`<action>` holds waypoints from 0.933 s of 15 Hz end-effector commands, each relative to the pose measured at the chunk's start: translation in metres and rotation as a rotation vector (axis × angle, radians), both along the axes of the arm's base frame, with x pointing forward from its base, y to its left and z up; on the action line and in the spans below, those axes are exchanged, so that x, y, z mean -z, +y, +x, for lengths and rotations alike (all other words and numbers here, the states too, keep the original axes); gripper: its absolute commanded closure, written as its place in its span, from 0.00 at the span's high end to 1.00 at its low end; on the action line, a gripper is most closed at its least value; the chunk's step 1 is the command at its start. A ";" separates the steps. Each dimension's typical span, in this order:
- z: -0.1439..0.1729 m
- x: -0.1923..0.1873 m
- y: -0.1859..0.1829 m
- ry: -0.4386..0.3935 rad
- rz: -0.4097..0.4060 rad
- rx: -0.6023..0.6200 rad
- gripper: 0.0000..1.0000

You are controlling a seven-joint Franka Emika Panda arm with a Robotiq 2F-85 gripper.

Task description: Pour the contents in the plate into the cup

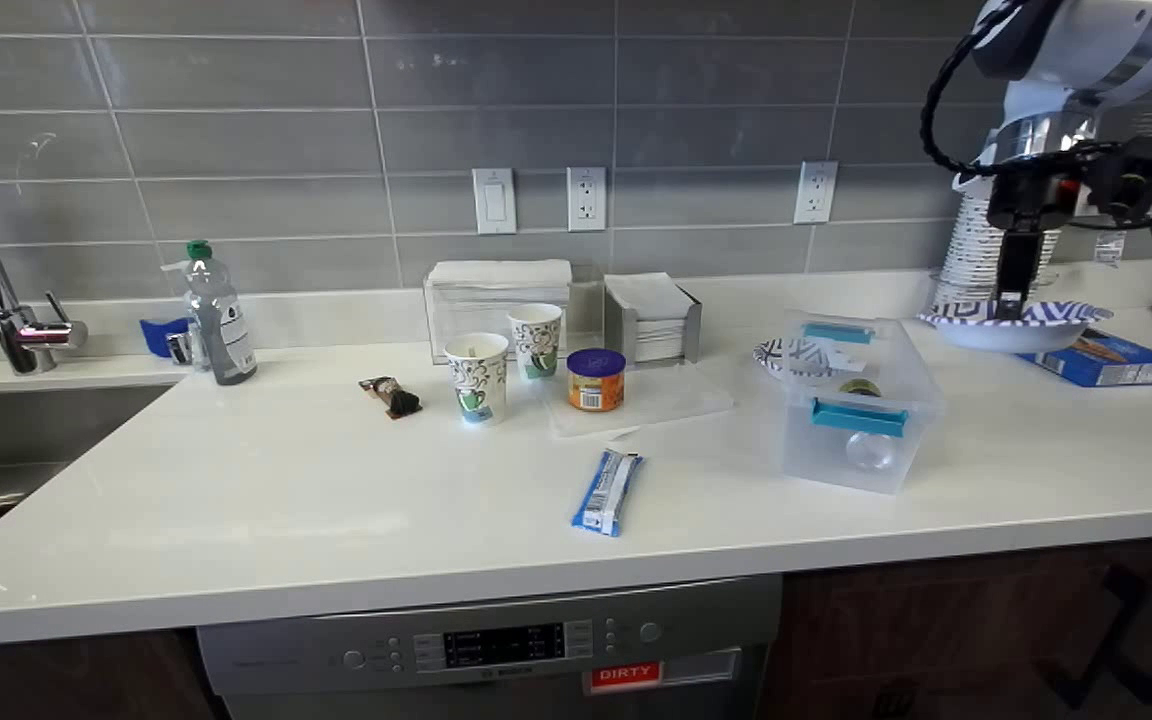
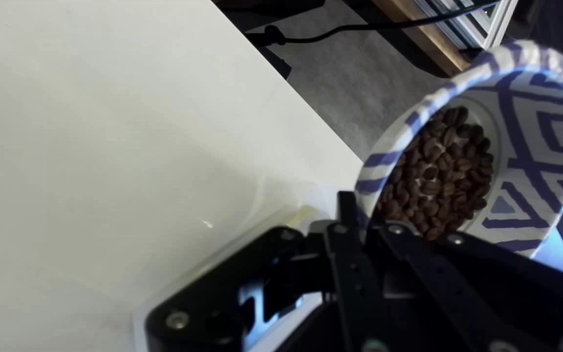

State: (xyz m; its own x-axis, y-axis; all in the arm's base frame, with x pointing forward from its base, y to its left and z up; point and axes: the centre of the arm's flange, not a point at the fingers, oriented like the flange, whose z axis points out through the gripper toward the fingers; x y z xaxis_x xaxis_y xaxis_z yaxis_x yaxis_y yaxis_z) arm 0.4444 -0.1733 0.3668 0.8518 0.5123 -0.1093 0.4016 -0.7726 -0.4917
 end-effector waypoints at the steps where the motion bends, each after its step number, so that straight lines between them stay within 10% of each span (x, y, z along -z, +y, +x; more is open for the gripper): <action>1: 0.004 -0.003 0.067 0.020 0.001 0.015 0.01; 14: 0.080 0.023 0.250 -0.330 0.074 0.244 0.01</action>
State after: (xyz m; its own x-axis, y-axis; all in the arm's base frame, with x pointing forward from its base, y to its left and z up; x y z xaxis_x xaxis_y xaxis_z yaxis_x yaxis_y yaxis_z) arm 0.5202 0.0436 0.3637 0.9284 0.3353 0.1601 0.3706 -0.8051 -0.4632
